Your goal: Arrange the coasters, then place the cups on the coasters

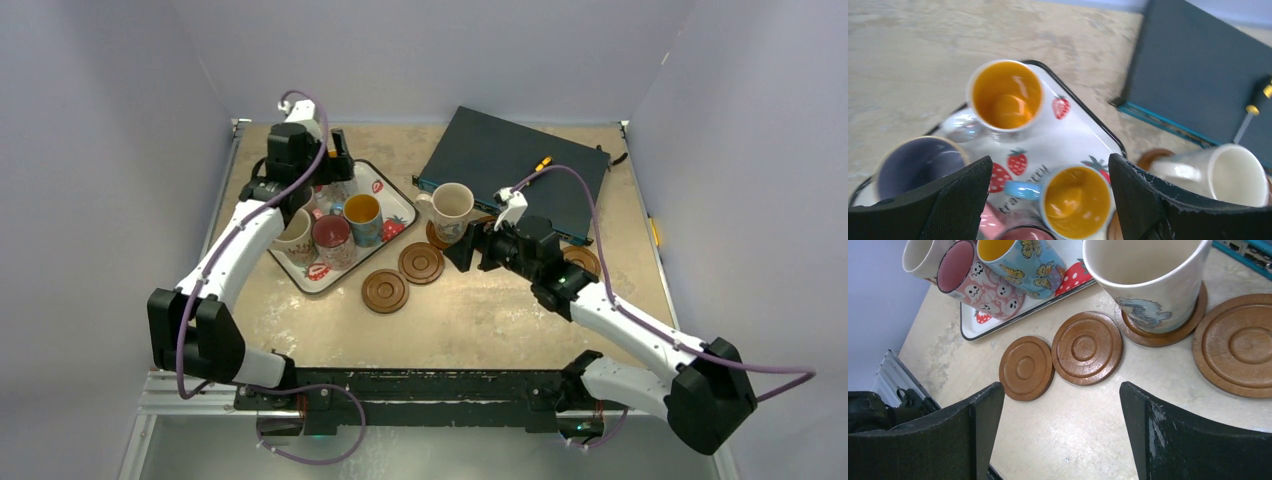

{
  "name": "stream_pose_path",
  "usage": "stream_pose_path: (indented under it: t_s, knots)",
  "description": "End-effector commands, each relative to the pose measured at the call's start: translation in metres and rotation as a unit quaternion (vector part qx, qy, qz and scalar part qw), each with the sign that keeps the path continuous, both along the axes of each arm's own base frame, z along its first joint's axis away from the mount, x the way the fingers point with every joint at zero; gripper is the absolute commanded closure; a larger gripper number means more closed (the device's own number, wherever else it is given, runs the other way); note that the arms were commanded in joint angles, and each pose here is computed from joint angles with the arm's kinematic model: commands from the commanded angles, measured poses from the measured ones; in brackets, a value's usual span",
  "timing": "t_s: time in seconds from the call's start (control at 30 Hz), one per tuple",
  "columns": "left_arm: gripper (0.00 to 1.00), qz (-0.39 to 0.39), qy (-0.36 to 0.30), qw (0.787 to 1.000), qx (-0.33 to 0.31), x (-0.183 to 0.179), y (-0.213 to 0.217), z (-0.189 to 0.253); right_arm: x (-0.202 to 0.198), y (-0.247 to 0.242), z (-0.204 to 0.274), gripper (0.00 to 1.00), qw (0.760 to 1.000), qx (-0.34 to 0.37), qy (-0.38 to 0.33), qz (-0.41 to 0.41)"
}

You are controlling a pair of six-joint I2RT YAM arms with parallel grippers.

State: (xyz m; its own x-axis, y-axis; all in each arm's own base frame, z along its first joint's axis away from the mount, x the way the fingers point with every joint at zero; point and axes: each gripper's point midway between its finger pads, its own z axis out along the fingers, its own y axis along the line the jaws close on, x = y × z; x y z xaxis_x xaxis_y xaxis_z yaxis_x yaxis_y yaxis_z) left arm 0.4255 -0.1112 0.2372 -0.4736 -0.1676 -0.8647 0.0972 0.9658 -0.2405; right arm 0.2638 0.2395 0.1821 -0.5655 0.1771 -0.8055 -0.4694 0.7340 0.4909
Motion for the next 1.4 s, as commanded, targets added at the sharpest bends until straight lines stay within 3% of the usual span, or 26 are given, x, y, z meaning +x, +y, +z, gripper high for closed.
stream_pose_path:
  t_s: [0.0,0.43,0.9,1.1,1.37]
  knots:
    - [0.2,0.088,-0.027,0.995,-0.036,0.013,0.045,0.019,0.016,0.015,0.037,0.12,0.998,0.052,-0.039,-0.012]
    - [0.31,0.215,0.041,0.966,-0.139,0.03,0.068,-0.034,0.014,0.005,0.051,0.12,0.996,0.056,-0.065,-0.03]
    - [0.38,0.221,0.092,0.959,-0.154,0.062,0.057,-0.08,0.006,-0.012,0.06,0.1,0.994,0.043,-0.086,-0.046]
    - [0.43,0.214,0.096,0.962,-0.142,0.077,0.056,-0.08,0.003,-0.015,0.056,0.1,0.995,0.031,-0.085,-0.046]
    - [0.44,0.239,0.057,0.963,-0.115,0.062,0.067,-0.055,0.006,-0.017,0.051,0.1,0.995,0.022,-0.083,-0.051]
